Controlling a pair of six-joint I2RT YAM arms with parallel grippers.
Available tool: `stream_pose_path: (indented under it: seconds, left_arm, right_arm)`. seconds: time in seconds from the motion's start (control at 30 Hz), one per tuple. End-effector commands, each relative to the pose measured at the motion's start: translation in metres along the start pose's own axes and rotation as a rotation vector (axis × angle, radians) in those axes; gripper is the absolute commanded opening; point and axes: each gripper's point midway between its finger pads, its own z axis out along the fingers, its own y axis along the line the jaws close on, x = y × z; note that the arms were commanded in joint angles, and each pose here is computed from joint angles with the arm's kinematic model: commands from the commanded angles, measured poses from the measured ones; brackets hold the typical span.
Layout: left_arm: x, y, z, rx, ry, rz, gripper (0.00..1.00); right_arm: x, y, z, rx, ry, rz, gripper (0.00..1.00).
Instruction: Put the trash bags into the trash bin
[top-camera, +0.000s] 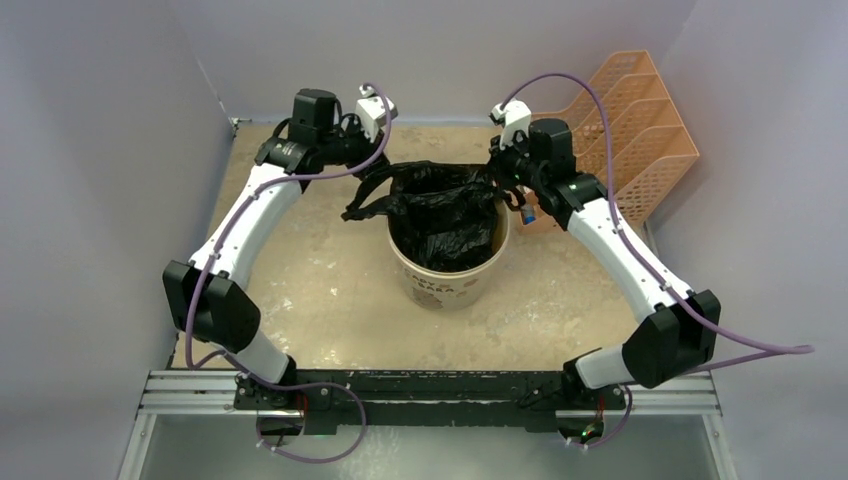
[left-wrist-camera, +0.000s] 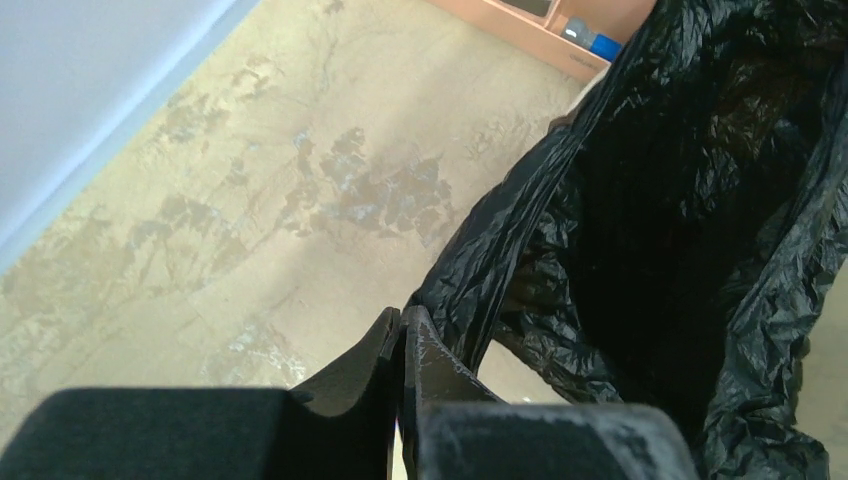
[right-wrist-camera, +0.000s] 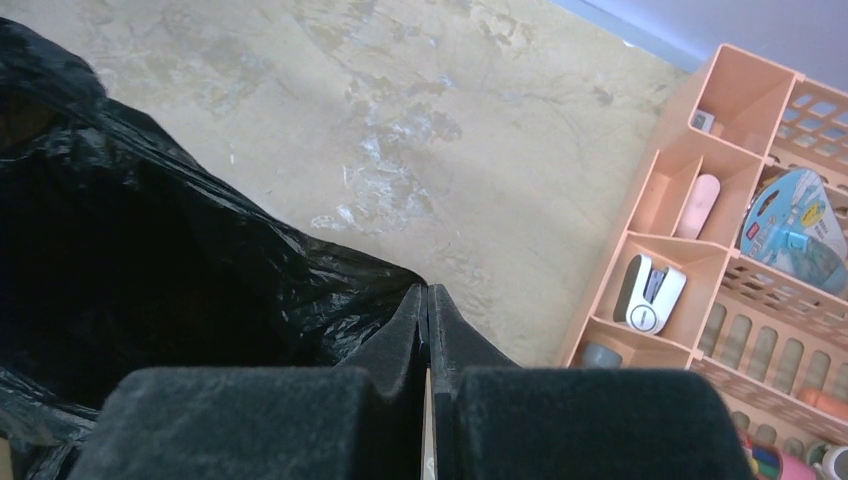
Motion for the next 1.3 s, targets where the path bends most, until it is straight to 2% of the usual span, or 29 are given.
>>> stream_pose_path:
  seconds: [0.0, 0.17, 0.23, 0.33, 0.4, 0.5, 0.63, 0.87, 1.27]
  left_arm:
    - [0.004, -0.012, 0.001, 0.088, -0.01, -0.071, 0.0]
    - [0.008, -0.016, 0.001, 0.096, -0.052, -0.08, 0.02]
    - [-0.003, -0.016, -0.007, 0.079, -0.097, -0.06, 0.17]
    - [-0.025, -0.01, -0.022, 0.025, -0.161, -0.021, 0.32]
    - [-0.037, -0.004, -0.034, -0.021, -0.201, -0.006, 0.4]
    - [-0.052, -0.003, -0.049, -0.026, -0.244, -0.008, 0.46]
    - [-0.057, -0.023, -0.054, 0.107, -0.275, 0.032, 0.5]
    - [-0.043, -0.042, -0.032, 0.356, -0.217, 0.029, 0.53]
    - [-0.017, -0.026, -0.006, 0.328, -0.164, 0.044, 0.55]
  right_arm:
    - [-0.01, -0.008, 0.002, 0.038, -0.042, 0.013, 0.0]
    - [-0.001, -0.004, 0.006, 0.021, -0.027, 0.021, 0.0]
    - [-0.003, -0.003, 0.005, 0.014, -0.03, 0.019, 0.0]
    - [-0.007, -0.001, 0.001, -0.001, -0.038, 0.011, 0.0]
    - [-0.009, 0.002, -0.001, -0.011, -0.045, 0.007, 0.0]
    - [-0.012, 0.005, -0.003, -0.026, -0.055, 0.002, 0.01]
    - [-0.015, 0.01, -0.007, -0.054, -0.065, -0.008, 0.01]
    - [-0.021, 0.013, -0.014, -0.072, -0.087, -0.021, 0.02]
    - [-0.024, 0.013, -0.014, -0.073, -0.093, -0.028, 0.02]
